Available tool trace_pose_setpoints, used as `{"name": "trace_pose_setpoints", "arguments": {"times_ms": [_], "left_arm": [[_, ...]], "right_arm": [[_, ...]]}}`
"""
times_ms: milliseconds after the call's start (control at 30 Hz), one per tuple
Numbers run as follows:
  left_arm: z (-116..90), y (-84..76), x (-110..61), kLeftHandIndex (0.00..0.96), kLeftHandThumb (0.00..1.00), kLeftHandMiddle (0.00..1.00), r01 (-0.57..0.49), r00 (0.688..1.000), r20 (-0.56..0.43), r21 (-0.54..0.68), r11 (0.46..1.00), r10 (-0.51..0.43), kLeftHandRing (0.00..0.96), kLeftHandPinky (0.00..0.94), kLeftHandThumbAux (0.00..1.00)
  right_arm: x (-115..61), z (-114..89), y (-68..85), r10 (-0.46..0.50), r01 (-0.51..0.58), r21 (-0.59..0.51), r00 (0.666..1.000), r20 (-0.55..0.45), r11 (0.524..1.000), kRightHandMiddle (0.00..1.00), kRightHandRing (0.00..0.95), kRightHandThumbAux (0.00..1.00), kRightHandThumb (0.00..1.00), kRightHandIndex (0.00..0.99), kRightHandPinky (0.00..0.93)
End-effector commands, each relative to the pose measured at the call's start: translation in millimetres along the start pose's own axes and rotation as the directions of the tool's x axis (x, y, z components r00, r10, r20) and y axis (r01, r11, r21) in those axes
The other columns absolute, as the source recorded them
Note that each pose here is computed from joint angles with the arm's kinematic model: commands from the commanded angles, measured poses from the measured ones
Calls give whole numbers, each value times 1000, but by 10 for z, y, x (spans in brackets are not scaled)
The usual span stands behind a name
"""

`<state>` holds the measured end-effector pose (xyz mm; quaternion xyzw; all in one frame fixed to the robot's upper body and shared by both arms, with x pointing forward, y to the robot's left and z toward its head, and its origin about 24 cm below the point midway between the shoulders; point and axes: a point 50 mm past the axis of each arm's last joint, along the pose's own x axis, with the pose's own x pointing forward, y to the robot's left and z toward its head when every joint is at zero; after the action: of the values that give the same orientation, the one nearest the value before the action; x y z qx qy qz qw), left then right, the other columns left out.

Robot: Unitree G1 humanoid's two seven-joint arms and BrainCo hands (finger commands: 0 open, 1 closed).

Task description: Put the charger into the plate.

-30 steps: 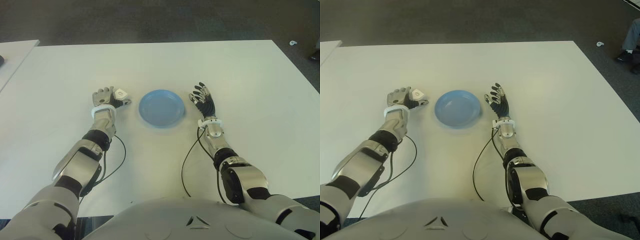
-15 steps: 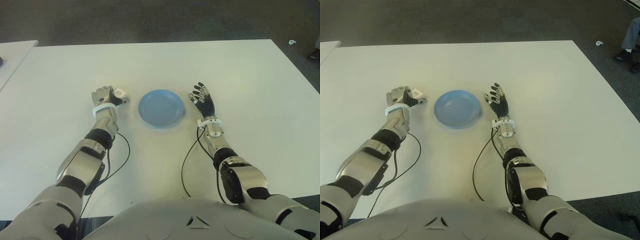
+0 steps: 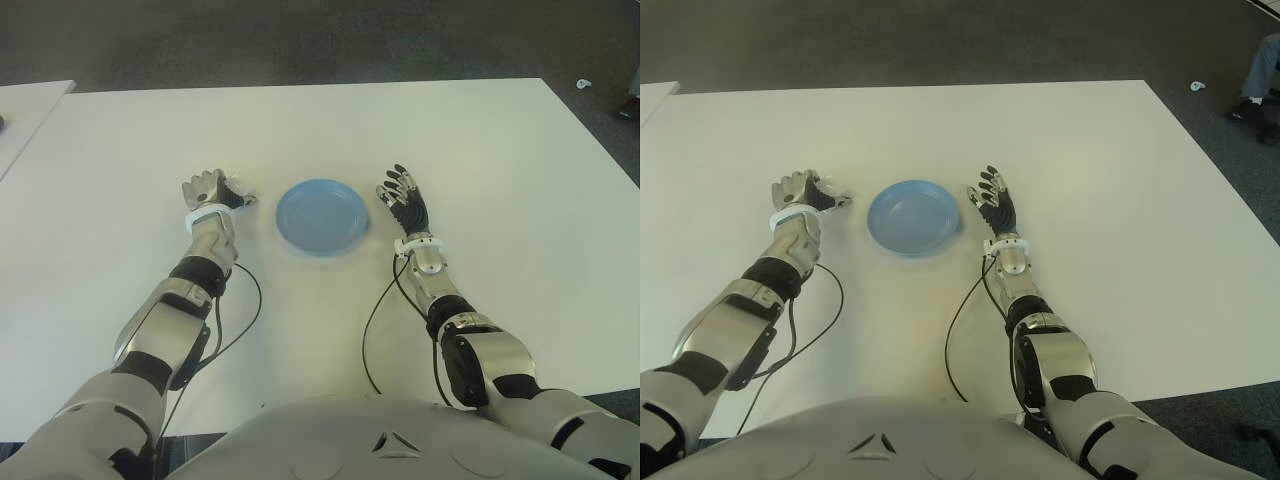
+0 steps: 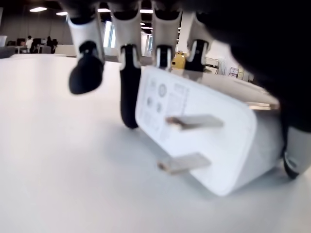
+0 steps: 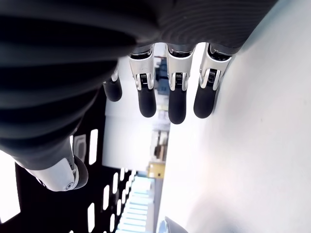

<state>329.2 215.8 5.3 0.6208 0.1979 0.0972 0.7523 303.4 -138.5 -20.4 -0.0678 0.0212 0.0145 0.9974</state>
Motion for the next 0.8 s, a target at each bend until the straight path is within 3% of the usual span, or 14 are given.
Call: {"name": "trace_pose_setpoints", "arguments": {"times_ms": [33, 800], "left_arm": [[-97, -191, -97, 444, 733, 747, 87, 996, -29, -29, 996, -88, 752, 784, 691], [-66, 44, -107, 445, 738, 793, 15, 1000, 12, -120, 993, -13, 801, 805, 691]], "right_arm": [[-458, -609, 48, 14, -7, 21, 950, -311, 1000, 172, 176, 588, 0, 76, 183], [-453, -611, 53, 19, -12, 23, 948, -317, 1000, 176, 171, 550, 0, 75, 166]]}}
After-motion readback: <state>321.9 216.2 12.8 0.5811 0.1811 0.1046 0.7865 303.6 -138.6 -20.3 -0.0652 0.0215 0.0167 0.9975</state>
